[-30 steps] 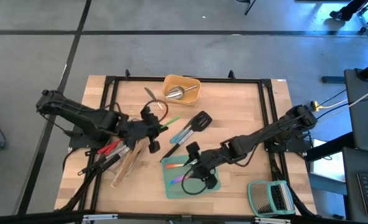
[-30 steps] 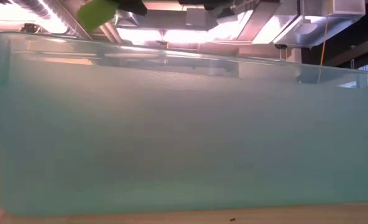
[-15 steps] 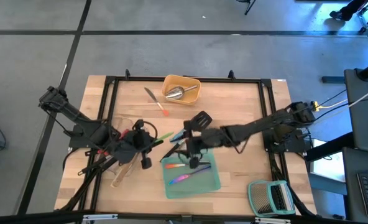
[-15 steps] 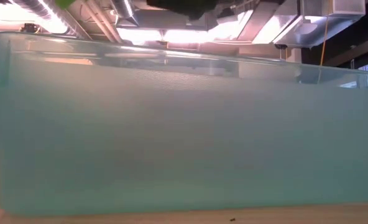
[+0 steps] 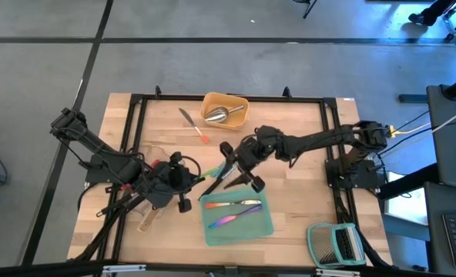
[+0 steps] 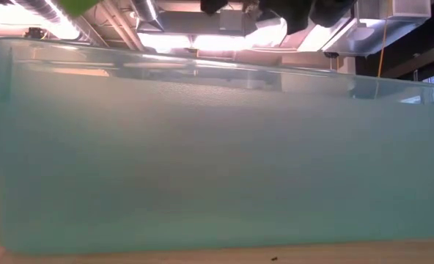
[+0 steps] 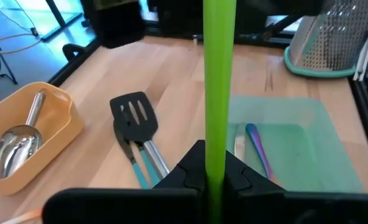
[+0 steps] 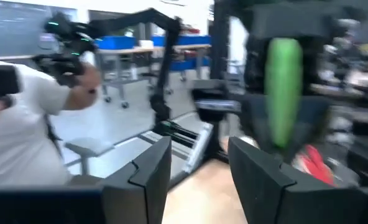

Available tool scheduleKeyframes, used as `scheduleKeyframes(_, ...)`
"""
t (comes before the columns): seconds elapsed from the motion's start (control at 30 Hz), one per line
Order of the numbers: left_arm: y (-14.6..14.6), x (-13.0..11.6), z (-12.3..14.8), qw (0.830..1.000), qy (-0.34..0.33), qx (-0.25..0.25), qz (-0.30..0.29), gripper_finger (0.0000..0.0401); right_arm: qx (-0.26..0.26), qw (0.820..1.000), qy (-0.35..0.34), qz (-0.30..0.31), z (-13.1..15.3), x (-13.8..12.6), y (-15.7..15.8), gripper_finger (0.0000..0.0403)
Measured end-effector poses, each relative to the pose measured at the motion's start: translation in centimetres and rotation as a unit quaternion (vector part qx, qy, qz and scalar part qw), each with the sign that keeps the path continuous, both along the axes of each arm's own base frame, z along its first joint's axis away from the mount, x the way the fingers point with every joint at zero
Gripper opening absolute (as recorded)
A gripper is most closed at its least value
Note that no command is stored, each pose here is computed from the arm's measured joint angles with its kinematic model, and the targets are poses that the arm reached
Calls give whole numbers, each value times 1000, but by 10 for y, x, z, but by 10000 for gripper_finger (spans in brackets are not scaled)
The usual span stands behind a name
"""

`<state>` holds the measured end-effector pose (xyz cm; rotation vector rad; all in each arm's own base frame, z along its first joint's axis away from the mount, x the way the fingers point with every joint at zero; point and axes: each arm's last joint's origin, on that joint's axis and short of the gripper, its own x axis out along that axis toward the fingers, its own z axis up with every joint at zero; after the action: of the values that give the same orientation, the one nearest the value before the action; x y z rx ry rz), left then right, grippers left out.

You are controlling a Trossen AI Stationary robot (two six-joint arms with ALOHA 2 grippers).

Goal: Pick & Place Kitchen Items
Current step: Put the green spatula into the transparent bin

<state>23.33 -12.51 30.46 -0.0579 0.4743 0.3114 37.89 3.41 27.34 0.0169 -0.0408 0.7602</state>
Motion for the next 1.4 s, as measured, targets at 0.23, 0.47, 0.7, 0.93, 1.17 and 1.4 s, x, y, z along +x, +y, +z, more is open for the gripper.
scheduleKeyframes(0.23, -3, 1, 4, 1000, -18, -3, -10, 1, 1, 1000, -14, -11, 2, 0, 4, 161)
scheduleKeyframes(0.47, -3, 2, 4, 1000, -18, -3, -10, 1, 4, 999, -42, -26, 7, 0, 5, 161)
scheduleKeyframes(0.7, -1, 3, 4, 1000, -16, 4, -9, 1, -4, 996, -47, -78, 12, 4, 9, 161)
scheduleKeyframes(0.93, -1, 3, 4, 1000, -16, 6, -8, 1, -7, 994, -40, -106, 10, 5, 8, 161)
scheduleKeyframes(1.17, -1, 3, 4, 1000, -16, 5, -10, 1, -8, 990, -26, -136, 8, 6, 3, 161)
scheduleKeyframes(1.4, 1, 4, 4, 1000, -15, 4, -7, 1, -12, 989, -53, -135, 12, 6, 7, 161)
